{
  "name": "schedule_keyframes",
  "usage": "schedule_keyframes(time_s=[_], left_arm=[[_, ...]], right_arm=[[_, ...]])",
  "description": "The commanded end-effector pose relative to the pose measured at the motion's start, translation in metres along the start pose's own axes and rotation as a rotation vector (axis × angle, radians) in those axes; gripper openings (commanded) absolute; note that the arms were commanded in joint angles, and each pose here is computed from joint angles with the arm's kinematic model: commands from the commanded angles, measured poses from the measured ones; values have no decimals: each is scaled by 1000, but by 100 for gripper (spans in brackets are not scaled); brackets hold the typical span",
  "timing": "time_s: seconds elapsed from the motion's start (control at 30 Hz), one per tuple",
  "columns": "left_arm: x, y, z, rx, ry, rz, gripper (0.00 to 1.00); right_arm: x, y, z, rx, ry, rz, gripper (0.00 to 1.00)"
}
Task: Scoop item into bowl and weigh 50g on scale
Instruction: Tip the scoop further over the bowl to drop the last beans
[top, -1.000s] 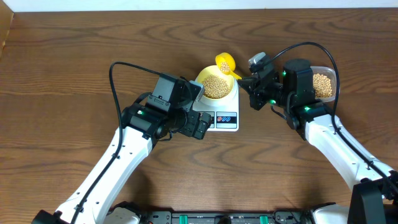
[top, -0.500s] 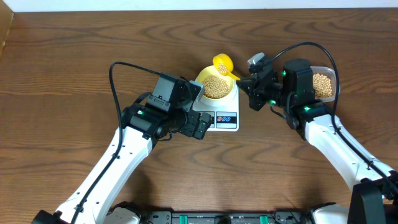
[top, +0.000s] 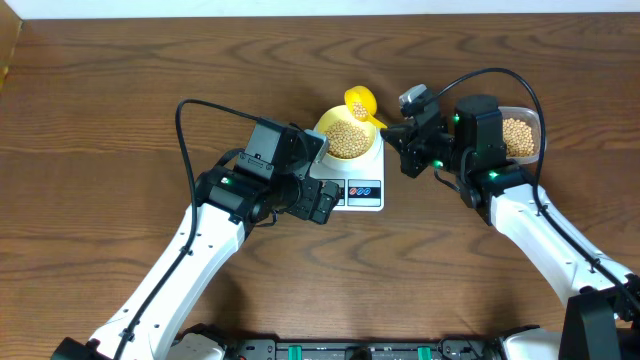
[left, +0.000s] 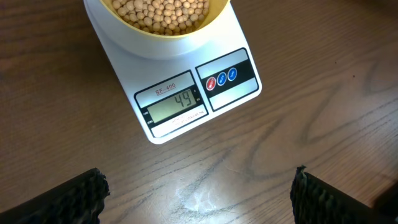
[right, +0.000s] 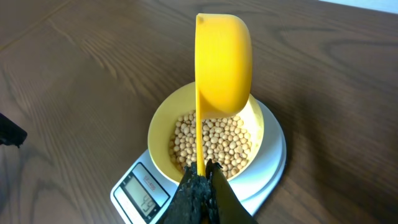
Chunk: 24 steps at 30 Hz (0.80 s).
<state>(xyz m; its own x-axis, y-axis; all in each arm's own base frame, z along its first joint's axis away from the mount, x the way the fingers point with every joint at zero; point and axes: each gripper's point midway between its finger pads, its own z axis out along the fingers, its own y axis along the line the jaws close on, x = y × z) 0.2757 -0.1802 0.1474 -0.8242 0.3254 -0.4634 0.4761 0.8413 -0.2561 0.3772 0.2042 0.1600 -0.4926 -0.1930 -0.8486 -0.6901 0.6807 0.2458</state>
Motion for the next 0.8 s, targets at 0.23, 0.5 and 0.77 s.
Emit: schedule_keyframes(time_s=[0.23,0.5,0.77], left_arm=[[1,-2,1,12,5,17,96],[1,-2,1,12,5,17,96],[1,-2,1,12,5,17,96]], right_arm=[[-2,2,2,-5,-7,3,1],[1,3,2,-7,8,-105,1],[1,3,2,-7,8,-116,1]])
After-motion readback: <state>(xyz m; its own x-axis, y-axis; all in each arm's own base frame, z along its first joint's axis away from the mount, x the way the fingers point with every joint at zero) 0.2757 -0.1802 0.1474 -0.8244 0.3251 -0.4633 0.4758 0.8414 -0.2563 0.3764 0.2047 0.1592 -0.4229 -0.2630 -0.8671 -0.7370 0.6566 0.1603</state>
